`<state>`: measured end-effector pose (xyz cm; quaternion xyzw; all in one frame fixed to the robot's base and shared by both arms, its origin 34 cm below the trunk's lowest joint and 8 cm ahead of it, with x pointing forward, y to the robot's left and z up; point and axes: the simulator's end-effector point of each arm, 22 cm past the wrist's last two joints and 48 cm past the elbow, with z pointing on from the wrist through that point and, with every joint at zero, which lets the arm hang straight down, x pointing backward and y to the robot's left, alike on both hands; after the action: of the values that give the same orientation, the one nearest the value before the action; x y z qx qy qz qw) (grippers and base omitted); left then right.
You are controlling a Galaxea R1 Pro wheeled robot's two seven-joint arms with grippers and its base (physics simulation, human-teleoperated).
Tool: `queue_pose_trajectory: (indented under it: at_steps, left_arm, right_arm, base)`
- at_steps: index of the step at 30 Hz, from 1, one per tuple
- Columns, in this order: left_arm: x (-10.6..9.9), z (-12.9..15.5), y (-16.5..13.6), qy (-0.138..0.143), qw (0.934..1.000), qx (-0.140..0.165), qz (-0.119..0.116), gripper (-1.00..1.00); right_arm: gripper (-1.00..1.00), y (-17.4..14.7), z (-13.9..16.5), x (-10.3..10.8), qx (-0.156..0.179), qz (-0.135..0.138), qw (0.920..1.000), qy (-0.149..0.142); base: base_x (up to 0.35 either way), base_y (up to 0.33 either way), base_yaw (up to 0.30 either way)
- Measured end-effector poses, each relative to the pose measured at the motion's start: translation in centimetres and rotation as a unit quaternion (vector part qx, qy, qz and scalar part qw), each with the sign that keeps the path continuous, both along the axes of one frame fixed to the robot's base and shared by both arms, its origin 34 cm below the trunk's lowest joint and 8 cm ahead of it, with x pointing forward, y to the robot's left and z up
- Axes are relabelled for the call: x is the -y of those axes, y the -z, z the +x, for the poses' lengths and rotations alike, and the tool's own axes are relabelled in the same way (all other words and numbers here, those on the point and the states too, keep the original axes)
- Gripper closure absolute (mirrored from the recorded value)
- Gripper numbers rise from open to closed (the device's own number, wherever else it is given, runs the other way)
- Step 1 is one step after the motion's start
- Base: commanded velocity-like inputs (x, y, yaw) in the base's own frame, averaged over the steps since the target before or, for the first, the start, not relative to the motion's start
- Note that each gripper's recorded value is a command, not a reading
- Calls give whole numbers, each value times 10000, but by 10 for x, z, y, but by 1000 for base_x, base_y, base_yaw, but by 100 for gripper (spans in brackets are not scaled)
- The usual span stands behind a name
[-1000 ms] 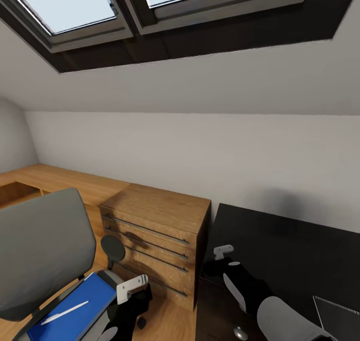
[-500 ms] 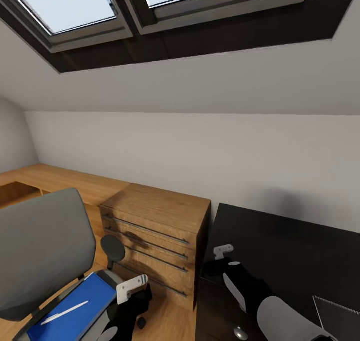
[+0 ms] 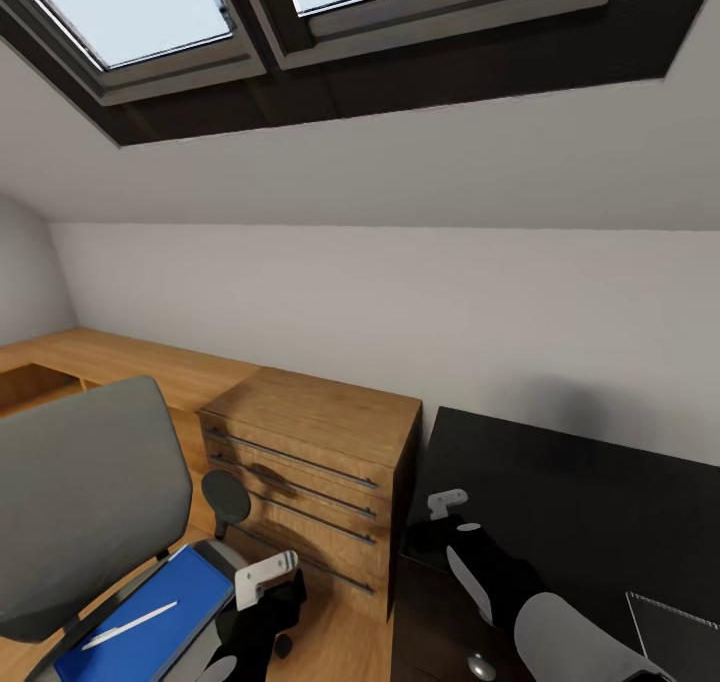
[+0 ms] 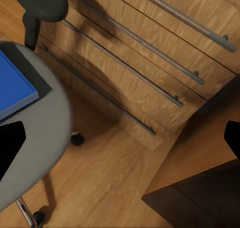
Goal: In the bedroom, organize the workspace by keeping the computer under the desk, ensuring the monitor is on the desk, placing the keyboard on the desk next to the monitor, placing the mouse on the desk next to the keyboard, moving the folder from the swivel chair onto the desk next to the mouse, stacking the notebook on top of the folder with the pen on top of the notebook, and positioning the swivel chair next to the desk.
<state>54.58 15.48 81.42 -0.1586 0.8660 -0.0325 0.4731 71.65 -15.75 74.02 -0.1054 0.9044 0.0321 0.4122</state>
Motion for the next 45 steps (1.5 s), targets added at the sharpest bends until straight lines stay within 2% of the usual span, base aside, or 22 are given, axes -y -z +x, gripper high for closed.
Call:
queue_pose_trajectory:
  at_steps: [12, 19, 25, 28, 33, 39, 43, 45]
  left_arm:
    - [1, 0, 0, 10, 10000, 5, 4, -100]
    - [1, 0, -12, 7, 10000, 21, 16, -100]
    - [0, 0, -22, 3, 10000, 21, 25, -100]
    - [-3, 0, -26, -28, 10000, 12, 53, -100]
    - [-17, -3, -31, -284, 9993, -81, 216, -100]
    - [-20, -5, -39, -336, 9991, -102, 249, -100]
    - [-21, -5, -45, -347, 9990, -104, 253, -100]
    - [-21, -5, -48, -349, 9990, -104, 252, -100]
  right_arm:
    - [100, 0, 0, -1, -1, 4, 10000, -5]
    - [100, -13, 1, -1, 19, 18, 10000, -1]
    - [100, -57, 18, -13, 385, 121, 9991, -87]
    - [100, -68, 19, -15, 415, 133, 9990, -104]
    - [100, -79, 21, -16, 436, 144, 9989, -101]
    - [100, -103, 27, -13, 563, 207, 9982, -37]
    - [100, -122, 19, -12, 684, 189, 9975, 4]
    - [100, -137, 9, -8, 878, 129, 9958, 207]
  base:
    - [0, 0, 0]
    - [0, 0, 0]
    - [0, 0, 0]
    - [-2, 0, 0]
    - [-193, 0, 0]
    - [-331, 0, 0]
    - [-341, 0, 0]
    - [-202, 0, 0]
